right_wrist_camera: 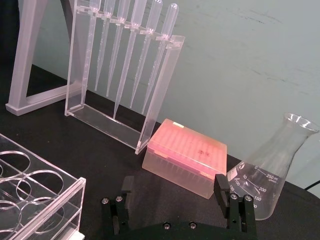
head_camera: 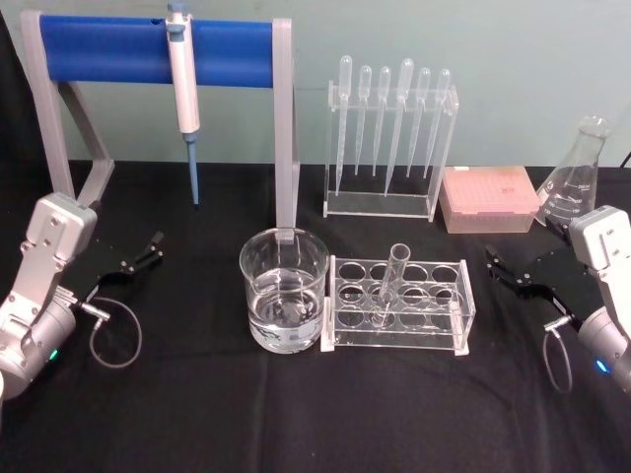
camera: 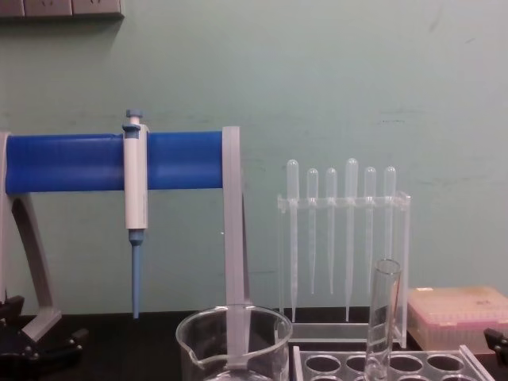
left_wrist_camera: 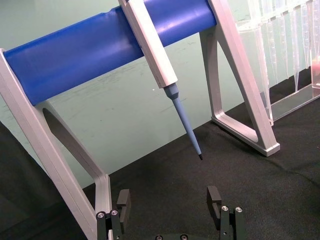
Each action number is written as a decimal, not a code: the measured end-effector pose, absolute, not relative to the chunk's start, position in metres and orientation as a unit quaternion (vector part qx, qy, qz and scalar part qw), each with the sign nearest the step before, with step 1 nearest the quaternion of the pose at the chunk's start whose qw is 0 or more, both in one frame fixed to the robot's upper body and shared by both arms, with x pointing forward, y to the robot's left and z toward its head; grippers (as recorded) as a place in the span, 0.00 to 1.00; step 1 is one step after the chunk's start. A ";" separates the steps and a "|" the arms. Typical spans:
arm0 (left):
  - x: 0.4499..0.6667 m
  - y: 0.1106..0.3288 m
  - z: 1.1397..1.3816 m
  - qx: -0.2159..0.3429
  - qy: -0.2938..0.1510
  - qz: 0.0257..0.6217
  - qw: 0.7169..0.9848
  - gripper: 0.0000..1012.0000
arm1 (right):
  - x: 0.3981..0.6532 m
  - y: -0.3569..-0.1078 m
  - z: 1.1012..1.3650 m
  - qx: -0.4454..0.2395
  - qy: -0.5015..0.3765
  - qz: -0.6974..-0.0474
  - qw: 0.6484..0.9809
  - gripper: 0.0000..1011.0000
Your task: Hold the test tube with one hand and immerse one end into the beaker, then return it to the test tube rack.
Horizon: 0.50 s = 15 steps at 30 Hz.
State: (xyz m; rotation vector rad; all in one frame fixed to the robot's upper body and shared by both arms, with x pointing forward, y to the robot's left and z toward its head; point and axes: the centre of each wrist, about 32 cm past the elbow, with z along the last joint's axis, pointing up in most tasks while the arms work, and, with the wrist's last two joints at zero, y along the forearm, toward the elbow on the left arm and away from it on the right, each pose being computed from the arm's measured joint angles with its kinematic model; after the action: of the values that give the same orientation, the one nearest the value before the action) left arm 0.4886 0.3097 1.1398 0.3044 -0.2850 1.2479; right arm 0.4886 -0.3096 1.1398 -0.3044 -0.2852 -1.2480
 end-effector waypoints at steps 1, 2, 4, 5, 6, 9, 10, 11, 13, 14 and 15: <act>0.489 0.310 1.140 0.142 -0.132 0.580 0.791 0.99 | 0.489 -0.310 1.140 -0.141 -0.132 -0.580 0.791 0.99; 0.489 0.310 1.140 0.141 -0.132 0.580 0.791 0.99 | 0.489 -0.310 1.140 -0.142 -0.133 -0.580 0.791 0.99; 0.489 0.310 1.140 0.142 -0.132 0.580 0.791 0.99 | 0.489 -0.310 1.140 -0.141 -0.132 -0.580 0.791 0.99; 0.489 0.310 1.140 0.141 -0.132 0.580 0.791 0.99 | 0.489 -0.310 1.140 -0.141 -0.133 -0.580 0.791 0.99; 0.489 0.310 1.140 0.141 -0.132 0.580 0.791 0.99 | 0.489 -0.310 1.140 -0.142 -0.133 -0.580 0.791 0.99; 0.489 0.310 1.140 0.141 -0.132 0.580 0.791 0.99 | 0.489 -0.310 1.140 -0.141 -0.133 -0.580 0.791 0.99; 0.489 0.310 1.140 0.141 -0.132 0.580 0.791 0.99 | 0.489 -0.310 1.140 -0.141 -0.133 -0.580 0.791 0.99; 0.489 0.310 1.140 0.142 -0.132 0.580 0.791 0.99 | 0.489 -0.310 1.140 -0.141 -0.132 -0.580 0.791 0.99; 0.489 0.310 1.140 0.141 -0.132 0.580 0.791 0.99 | 0.489 -0.310 1.140 -0.141 -0.132 -0.580 0.791 0.99; 0.489 0.310 1.140 0.141 -0.132 0.580 0.791 0.99 | 0.489 -0.310 1.140 -0.141 -0.132 -0.580 0.791 0.99; 0.489 0.310 1.140 0.141 -0.132 0.580 0.791 0.99 | 0.489 -0.310 1.140 -0.141 -0.132 -0.580 0.791 0.99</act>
State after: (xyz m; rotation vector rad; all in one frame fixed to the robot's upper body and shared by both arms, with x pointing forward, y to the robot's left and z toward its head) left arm 0.4886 0.3097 1.1398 0.3045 -0.2850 1.2479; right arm 0.4886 -0.3097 1.1398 -0.3044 -0.2851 -1.2480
